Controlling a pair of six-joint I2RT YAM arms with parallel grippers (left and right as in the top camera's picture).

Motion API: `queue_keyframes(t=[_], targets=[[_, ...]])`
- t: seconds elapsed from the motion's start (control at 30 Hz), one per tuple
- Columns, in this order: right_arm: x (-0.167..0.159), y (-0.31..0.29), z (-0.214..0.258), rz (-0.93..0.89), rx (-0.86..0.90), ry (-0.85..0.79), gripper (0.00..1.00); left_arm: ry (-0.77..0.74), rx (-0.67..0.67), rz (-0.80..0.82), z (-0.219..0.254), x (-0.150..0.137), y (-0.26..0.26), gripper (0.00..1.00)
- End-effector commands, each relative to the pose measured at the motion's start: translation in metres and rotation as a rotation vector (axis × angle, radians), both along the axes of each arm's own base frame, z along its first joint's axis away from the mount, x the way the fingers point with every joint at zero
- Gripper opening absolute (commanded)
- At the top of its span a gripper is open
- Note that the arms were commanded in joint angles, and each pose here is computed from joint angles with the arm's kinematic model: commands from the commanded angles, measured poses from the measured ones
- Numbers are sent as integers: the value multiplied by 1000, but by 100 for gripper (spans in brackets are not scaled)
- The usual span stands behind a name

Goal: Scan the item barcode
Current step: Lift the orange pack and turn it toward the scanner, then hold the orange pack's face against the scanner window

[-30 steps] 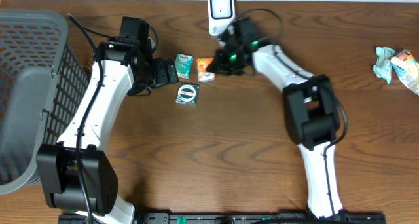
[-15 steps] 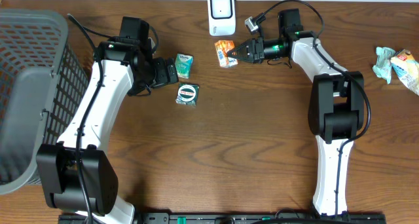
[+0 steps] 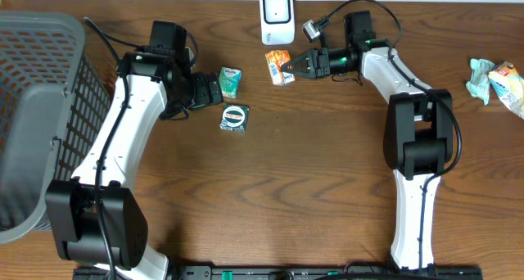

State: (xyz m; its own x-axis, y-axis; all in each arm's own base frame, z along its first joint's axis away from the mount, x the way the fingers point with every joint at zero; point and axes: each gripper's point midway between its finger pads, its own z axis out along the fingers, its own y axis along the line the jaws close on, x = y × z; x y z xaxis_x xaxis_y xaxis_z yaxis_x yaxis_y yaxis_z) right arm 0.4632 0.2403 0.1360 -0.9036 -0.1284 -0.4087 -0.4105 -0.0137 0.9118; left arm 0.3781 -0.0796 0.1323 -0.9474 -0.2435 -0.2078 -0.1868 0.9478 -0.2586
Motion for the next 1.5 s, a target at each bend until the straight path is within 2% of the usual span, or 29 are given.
queue_keyframes(t=[0.0,0.23,0.7,0.87,0.9,1.0,1.07,1.2,1.27,1.3,1.47], targets=[[-1,0,4,17,38,-44,1,-7,12,-3,2,3,2,98],[22,-30,9,-49,34,-25,1,-7,12,-4,2,3,2,98],[23,-25,2,-63,-3,8,1,-7,12,-3,2,3,2,97],[34,-14,-52,-215,-357,72,1,-7,12,-3,2,3,2,98],[38,-26,-72,-321,-633,36,1,-7,12,-3,2,3,2,97],[45,-47,-61,-437,-916,-97,1,-7,12,-3,2,3,2,98],[60,-67,-34,-584,-1158,-285,1,-7,12,-3,2,3,2,98],[85,-73,9,-738,-1446,-648,1,-7,12,-3,2,3,2,98],[94,-64,21,-744,-1506,-792,1,-7,12,-3,2,3,2,98],[107,-40,28,-709,-1496,-960,1,-7,12,-3,2,3,2,98],[135,-12,48,-832,-1367,-1105,1,-7,12,-4,2,3,2,98]])
